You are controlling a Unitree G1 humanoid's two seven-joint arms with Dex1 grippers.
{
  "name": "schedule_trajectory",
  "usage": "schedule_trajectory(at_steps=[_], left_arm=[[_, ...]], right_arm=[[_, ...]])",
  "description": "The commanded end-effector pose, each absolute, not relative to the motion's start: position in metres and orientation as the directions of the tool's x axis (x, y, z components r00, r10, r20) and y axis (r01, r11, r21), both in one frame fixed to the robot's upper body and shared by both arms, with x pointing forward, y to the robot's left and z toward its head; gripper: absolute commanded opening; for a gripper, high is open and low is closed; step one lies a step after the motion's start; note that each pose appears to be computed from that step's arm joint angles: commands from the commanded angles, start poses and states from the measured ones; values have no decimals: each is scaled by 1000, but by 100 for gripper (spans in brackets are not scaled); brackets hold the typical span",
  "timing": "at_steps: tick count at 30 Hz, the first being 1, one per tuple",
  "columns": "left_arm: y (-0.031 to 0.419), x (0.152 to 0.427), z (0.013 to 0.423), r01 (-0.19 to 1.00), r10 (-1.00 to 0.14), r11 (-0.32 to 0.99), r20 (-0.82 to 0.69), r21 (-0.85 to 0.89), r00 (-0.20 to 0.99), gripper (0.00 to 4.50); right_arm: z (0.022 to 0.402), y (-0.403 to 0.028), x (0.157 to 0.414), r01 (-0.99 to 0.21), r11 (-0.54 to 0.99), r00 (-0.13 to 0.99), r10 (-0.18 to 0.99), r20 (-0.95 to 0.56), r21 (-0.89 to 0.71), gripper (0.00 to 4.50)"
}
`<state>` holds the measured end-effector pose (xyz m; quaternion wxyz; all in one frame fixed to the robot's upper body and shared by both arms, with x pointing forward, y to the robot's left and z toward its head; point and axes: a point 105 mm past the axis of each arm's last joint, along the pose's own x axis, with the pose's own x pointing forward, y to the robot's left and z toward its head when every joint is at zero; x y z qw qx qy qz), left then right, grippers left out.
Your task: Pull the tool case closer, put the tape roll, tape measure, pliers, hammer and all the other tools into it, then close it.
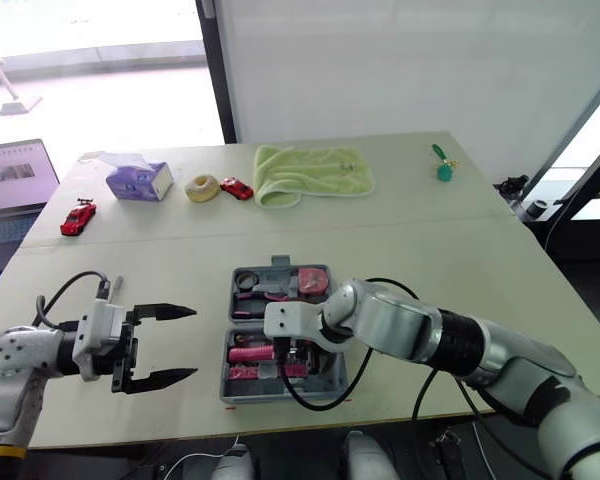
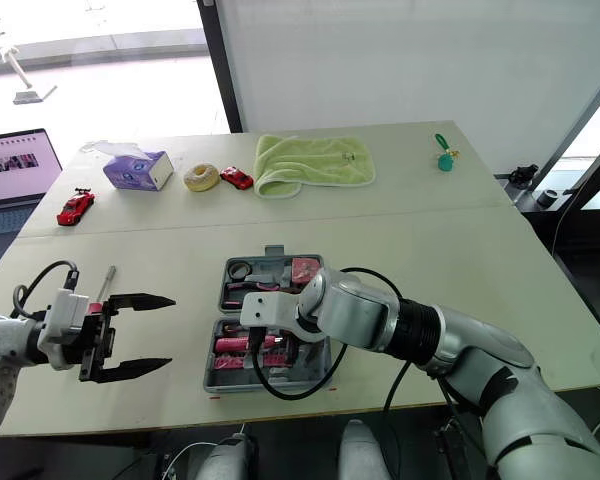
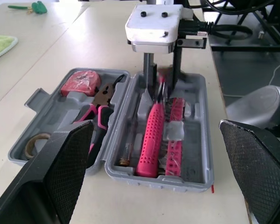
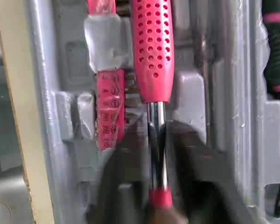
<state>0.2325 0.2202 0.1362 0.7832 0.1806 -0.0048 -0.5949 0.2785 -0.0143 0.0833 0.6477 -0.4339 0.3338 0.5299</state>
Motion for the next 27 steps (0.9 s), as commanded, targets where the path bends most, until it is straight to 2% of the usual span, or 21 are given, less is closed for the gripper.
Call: schedule_trajectory(at_steps=[1, 2, 10, 13, 18, 27], left_arm=[[217, 232, 143, 926, -937, 213, -204, 312, 284, 450], [216, 232, 143, 925, -936, 215, -203, 313, 286, 450], [211, 234, 145, 924, -936, 217, -202, 314, 288, 450], [211, 234, 146, 924, -936, 219, -201, 313, 290, 450], [210, 235, 147, 924, -935, 217, -204, 314, 289, 450], [208, 235, 148, 923, -935, 219, -203, 315, 291, 450]], right_arm=[[93, -8, 283, -967, 74, 251, 436, -864, -244, 270], [96, -7, 284, -967, 78, 253, 444, -860, -244, 316], [109, 13, 281, -969, 111, 245, 557, -794, -221, 316], [108, 18, 279, -971, 124, 239, 584, -776, -206, 229], [100, 23, 278, -974, 130, 228, 599, -768, -187, 4], [80, 15, 281, -973, 153, 230, 560, -796, -174, 4]])
